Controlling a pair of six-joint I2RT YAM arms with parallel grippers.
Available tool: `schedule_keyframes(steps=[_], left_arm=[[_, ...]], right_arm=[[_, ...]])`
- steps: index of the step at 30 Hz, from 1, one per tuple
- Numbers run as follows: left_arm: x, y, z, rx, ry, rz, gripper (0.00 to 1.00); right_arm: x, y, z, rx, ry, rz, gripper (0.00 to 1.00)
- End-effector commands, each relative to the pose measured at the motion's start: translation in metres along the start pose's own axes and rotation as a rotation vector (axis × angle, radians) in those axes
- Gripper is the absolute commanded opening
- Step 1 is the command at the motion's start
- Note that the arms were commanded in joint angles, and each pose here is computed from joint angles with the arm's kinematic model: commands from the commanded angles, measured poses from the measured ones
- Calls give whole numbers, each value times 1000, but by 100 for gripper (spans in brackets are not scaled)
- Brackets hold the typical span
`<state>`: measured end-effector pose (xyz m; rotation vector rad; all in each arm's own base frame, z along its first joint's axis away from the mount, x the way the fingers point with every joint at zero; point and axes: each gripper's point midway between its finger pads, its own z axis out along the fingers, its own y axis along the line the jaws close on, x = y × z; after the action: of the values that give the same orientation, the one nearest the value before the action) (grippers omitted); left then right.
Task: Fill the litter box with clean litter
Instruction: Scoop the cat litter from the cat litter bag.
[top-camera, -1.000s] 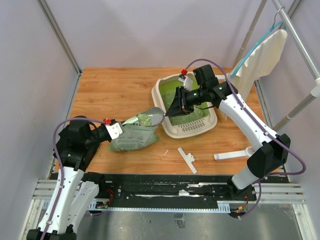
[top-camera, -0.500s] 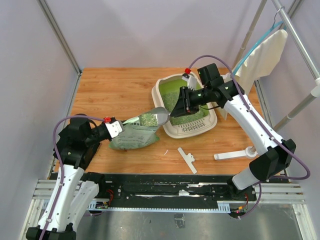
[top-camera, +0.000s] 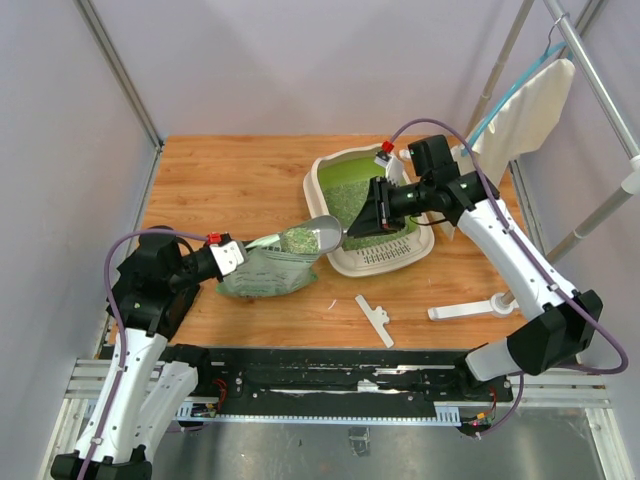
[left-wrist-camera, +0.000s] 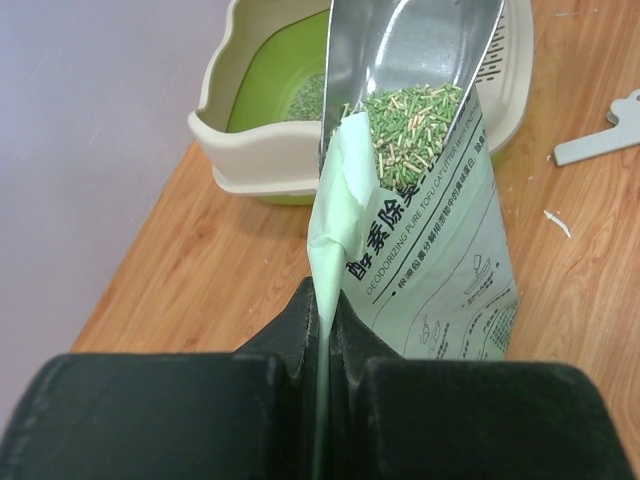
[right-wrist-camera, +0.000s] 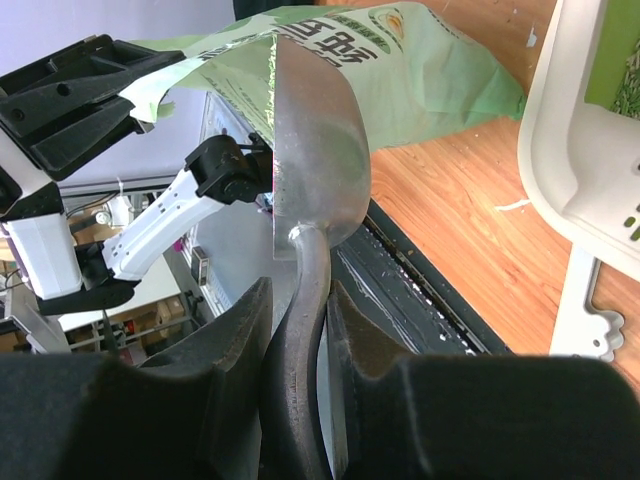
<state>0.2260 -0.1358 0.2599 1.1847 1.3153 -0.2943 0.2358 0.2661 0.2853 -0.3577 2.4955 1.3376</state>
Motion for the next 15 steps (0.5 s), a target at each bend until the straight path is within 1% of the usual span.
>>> schedule_keyframes(steps=[1, 3, 5, 7, 10, 11, 13, 15], left_arm=[[-97, 46, -23, -150, -228, 302, 1], [-96, 44, -22, -147, -230, 298, 1], [-96, 44, -22, -144, -234, 294, 1], [-97, 43, -22, -146, -236, 292, 0], [-97, 43, -24, -148, -233, 291, 1], [-97, 42, -24, -145, -234, 291, 0], [-96, 41, -22, -139, -238, 283, 1], [-96, 40, -21, -134, -241, 277, 1]], right_arm=[[-3, -13, -11, 22, -51, 26, 1], [-2, -2, 0, -36, -40, 39, 1], [2, 4, 11, -44, -17, 37, 1], [3, -1, 11, -28, -13, 42, 1], [-1, -18, 0, 21, -61, 70, 1], [-2, -18, 3, 23, -70, 64, 1], [1, -1, 20, -52, -23, 54, 1], [8, 1, 26, -93, 37, 83, 1]])
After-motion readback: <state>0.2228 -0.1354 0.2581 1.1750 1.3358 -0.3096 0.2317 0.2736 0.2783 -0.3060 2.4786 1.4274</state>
